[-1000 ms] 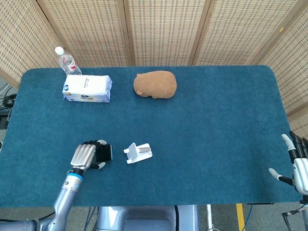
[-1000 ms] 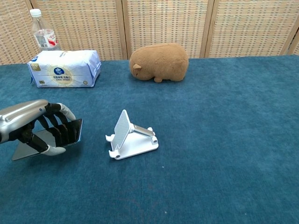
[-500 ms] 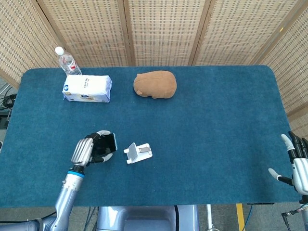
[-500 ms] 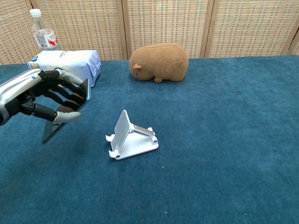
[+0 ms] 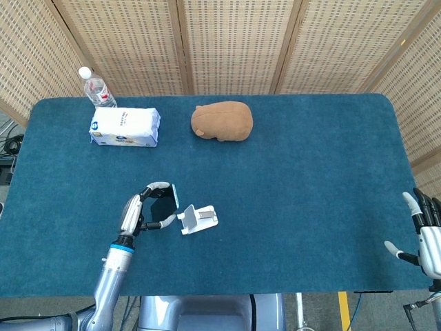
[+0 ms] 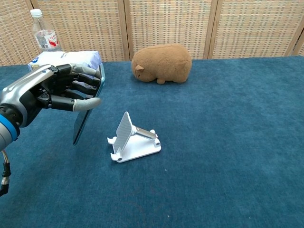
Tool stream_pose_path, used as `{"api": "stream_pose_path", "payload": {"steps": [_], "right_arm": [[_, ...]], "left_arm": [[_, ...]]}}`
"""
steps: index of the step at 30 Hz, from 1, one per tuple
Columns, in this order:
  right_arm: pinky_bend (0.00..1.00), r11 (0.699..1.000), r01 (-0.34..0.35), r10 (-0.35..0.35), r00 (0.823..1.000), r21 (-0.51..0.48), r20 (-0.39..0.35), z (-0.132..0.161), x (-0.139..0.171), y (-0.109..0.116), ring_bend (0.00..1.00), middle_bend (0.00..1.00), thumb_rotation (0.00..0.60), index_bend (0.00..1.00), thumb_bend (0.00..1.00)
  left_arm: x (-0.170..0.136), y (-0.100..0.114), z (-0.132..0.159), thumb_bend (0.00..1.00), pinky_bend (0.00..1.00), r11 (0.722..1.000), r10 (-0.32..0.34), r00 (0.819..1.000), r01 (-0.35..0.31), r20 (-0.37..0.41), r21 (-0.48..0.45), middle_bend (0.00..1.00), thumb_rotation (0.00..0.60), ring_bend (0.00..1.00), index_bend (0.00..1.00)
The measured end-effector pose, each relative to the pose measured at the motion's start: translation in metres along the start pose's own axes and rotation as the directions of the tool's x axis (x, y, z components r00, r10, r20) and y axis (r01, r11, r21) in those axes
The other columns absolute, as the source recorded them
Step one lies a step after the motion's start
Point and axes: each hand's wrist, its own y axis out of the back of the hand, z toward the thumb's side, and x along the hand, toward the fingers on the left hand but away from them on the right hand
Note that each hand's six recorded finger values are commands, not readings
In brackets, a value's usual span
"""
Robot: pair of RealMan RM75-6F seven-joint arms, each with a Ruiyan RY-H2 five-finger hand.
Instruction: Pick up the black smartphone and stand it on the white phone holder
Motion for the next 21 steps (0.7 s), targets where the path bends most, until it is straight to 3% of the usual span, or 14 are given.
{"api": "stream_pose_path", "payload": {"steps": [13, 21], "right_arm": [[0.00, 1.000, -0.004, 0.004, 1.000, -0.002, -0.002, 0.000, 0.000, -0.001, 0.00, 0.00, 0.600, 0.00, 0.10], [0.00, 1.000, -0.009, 0.009, 1.000, 0.001, 0.000, 0.000, -0.001, -0.002, 0.00, 0.00, 0.600, 0.00, 0.10]], "left_arm": [[-0.004, -0.006, -0.004, 0.24, 0.31, 0.989, 0.045, 0.999, -0.042, 0.016, -0.139, 0.43, 0.600, 0.33, 0.35], [0.003, -0.022, -0.004, 0.23, 0.31, 0.966, 0.025, 0.999, -0.014, 0.037, -0.259, 0.43, 0.600, 0.33, 0.35]]}}
